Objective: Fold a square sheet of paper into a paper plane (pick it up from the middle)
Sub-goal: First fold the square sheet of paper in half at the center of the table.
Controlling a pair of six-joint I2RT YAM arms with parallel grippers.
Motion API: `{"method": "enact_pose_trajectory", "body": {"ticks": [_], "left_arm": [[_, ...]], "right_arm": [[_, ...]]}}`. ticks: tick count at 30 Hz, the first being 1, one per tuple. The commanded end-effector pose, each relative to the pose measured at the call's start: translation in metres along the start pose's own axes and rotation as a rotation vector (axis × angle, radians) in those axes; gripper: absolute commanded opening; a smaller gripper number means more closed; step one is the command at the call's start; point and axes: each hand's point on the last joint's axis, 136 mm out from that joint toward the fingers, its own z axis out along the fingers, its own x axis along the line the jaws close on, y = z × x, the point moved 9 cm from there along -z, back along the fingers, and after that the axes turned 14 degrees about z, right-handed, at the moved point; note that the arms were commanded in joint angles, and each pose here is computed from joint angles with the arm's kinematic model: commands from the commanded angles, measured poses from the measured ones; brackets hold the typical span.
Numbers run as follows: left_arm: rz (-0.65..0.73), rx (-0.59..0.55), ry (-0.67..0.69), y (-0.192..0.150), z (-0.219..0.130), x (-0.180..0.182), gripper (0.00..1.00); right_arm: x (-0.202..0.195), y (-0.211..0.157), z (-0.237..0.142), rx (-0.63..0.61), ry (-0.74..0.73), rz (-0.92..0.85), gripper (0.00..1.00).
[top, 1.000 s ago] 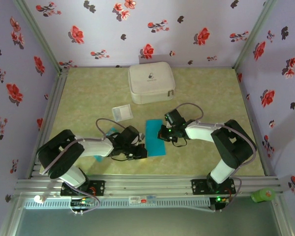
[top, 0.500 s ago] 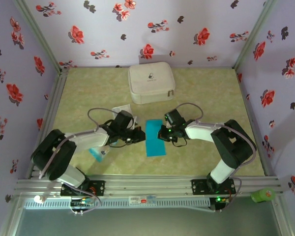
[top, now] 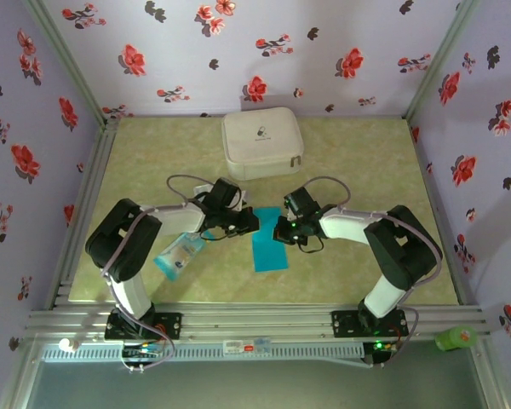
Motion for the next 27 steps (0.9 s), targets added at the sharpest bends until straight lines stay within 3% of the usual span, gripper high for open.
{"method": "enact_pose_trajectory", "body": {"ticks": [1, 10, 19, 27], "left_arm": [[0.005, 0.036, 0.001, -0.001, 0.007, 0.008, 0.06], [-0.081, 0.072, 0.065, -0.029, 0.019, 0.044, 0.06], [-0.021, 0.0, 0.001, 0.02, -0.011, 0.0, 0.07], [-0.052, 0.043, 0.046, 0.023, -0.003, 0.014, 0.02]], "right_arm": [[-0.034, -0.012, 0.014, 0.069, -0.18, 0.044, 0.0], [-0.034, -0.013, 0.013, 0.07, -0.185, 0.056, 0.0], [-0.032, -0.011, 0.011, 0.063, -0.187, 0.051, 0.0], [-0.031, -0.011, 0.01, 0.058, -0.185, 0.051, 0.0]]}}
